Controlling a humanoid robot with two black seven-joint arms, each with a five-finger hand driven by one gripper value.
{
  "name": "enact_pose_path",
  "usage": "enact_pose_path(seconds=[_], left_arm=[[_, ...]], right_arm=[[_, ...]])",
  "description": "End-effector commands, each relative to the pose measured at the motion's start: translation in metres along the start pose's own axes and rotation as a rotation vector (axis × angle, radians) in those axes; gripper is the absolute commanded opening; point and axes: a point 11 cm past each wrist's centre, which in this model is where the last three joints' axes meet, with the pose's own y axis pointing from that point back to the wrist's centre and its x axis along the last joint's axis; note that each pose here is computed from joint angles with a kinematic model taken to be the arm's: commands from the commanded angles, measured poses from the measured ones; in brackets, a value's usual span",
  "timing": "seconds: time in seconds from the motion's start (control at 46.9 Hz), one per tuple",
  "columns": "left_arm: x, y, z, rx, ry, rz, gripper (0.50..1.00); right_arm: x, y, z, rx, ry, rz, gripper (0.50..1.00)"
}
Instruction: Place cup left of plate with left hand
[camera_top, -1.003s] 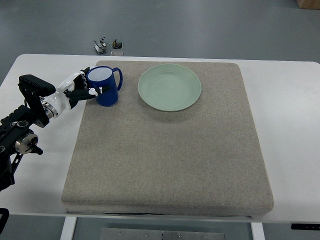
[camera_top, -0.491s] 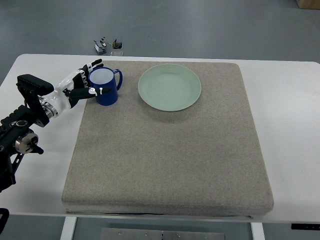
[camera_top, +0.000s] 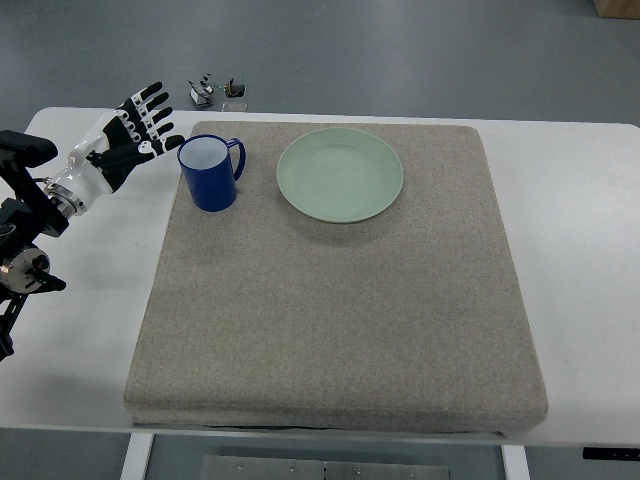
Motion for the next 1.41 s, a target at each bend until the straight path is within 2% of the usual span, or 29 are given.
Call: enact_pose_path(seconds=[0.0, 0.256, 0.427, 0.597, 0.725, 1.003, 1.387], left_arm=[[0.012, -0.003, 0.022, -0.039, 0.003, 0.017, 0.996], [0.023, -0.014, 0.069, -0.126, 0.100, -0.022, 0.996], [0.021, -0.025, 0.082, -0.068, 0.195, -0.044, 0.996], [0.018, -0.027, 0.070, 0.055, 0.378, -0.059, 0.996], [0.014, -0.028, 0.065, 0.100, 0.435, -0.099, 0.996], [-0.006, -0.038, 0.059, 0.120, 0.451, -0.159, 0.996], [-0.019, -0.043, 0.046, 0.135, 0.478, -0.173, 0.996]], right_arm=[[0.000, 0.000, 0.000, 0.000, -0.001, 0.000, 0.934], [0.000, 0.000, 0.000, 0.000, 0.001, 0.000, 0.934], [0.000, 0.000, 0.000, 0.000, 0.001, 0.000, 0.934], [0.000, 0.000, 0.000, 0.000, -0.001, -0.002, 0.934], [0.000, 0.000, 0.000, 0.000, 0.001, 0.000, 0.934], [0.000, 0.000, 0.000, 0.000, 0.001, 0.000, 0.934], [-0.005, 0.000, 0.001, -0.001, -0.004, -0.017, 0.934]])
